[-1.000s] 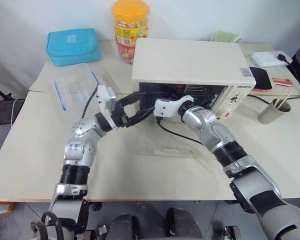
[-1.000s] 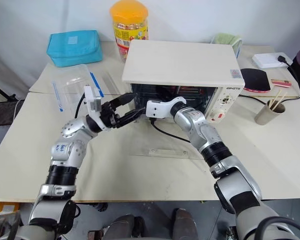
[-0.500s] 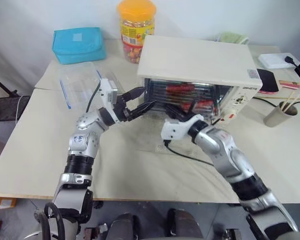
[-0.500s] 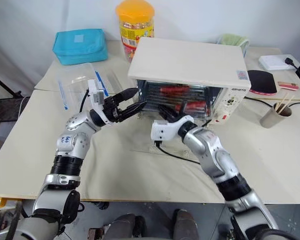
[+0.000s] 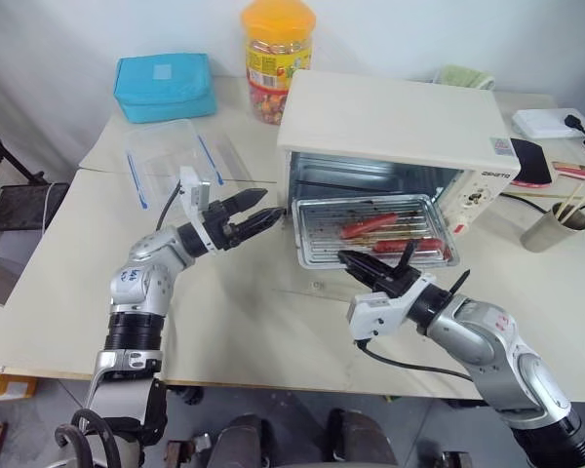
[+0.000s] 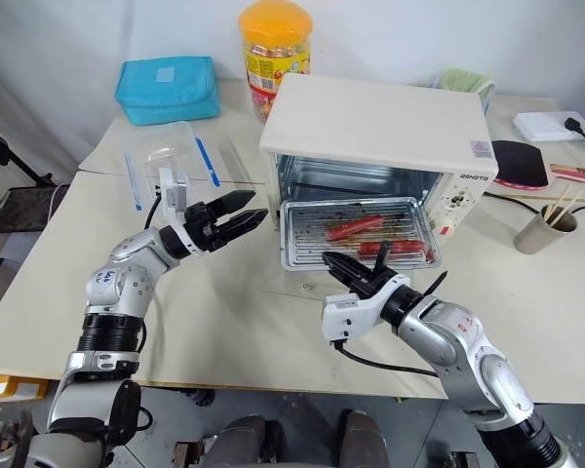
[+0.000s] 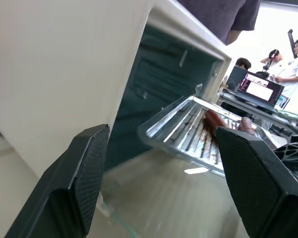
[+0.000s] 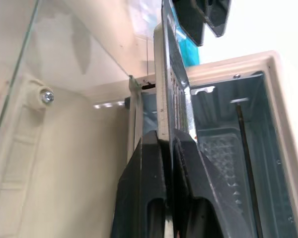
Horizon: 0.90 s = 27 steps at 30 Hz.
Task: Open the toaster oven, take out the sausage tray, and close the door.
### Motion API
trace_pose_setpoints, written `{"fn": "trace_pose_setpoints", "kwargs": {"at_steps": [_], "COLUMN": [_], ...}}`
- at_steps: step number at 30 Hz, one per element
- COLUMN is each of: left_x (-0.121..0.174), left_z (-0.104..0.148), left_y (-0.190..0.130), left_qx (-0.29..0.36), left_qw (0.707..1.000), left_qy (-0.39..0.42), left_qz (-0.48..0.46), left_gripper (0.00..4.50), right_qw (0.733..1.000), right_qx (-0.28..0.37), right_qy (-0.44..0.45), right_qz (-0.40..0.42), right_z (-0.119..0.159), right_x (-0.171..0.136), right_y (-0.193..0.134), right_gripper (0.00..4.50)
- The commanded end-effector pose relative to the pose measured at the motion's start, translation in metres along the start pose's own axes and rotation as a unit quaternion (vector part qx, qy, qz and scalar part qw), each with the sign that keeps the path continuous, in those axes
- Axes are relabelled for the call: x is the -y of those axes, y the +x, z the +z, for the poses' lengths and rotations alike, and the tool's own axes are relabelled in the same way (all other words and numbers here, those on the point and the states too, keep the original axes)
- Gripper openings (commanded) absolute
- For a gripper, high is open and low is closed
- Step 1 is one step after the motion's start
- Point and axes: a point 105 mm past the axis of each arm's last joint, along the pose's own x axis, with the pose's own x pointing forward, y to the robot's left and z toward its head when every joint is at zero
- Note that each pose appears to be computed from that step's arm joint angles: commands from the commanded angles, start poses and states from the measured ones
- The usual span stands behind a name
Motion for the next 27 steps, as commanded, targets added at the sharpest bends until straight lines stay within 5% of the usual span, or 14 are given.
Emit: {"fn": "trace_pose_setpoints", "kwargs": {"at_steps": [1,8,18,27], "left_x": [0.021,0.039,0.044,0.043], "left_z": [0.004,-0.008,-0.006,-0.012], "left_y": [-0.009,-0.02,-0.002,-0.004], "left_qx": [-0.032,-0.097,-0.089,-0.098], "left_qw": [0.996,0.955,0.924,0.912], "left_qy": [-0.082,-0.282,-0.371,-0.399], "left_qz": [-0.017,0.001,-0.003,0.01], "left_gripper": [3.6,3.6,3.6,0.96], "right_qw": [1.0,0.998,0.992,0.989], "right_qx": [0.006,0.047,0.124,0.144], "right_qy": [-0.021,-0.031,-0.036,-0.036], "right_qz": [-0.021,-0.016,-0.002,0.002], "right_z": [0.006,0.016,0.029,0.031], "right_x": [0.013,0.009,0.01,0.012], "right_y": [-0.012,-0.011,0.008,0.015], "right_gripper": [0.04,0.04,0.04,0.04]}}
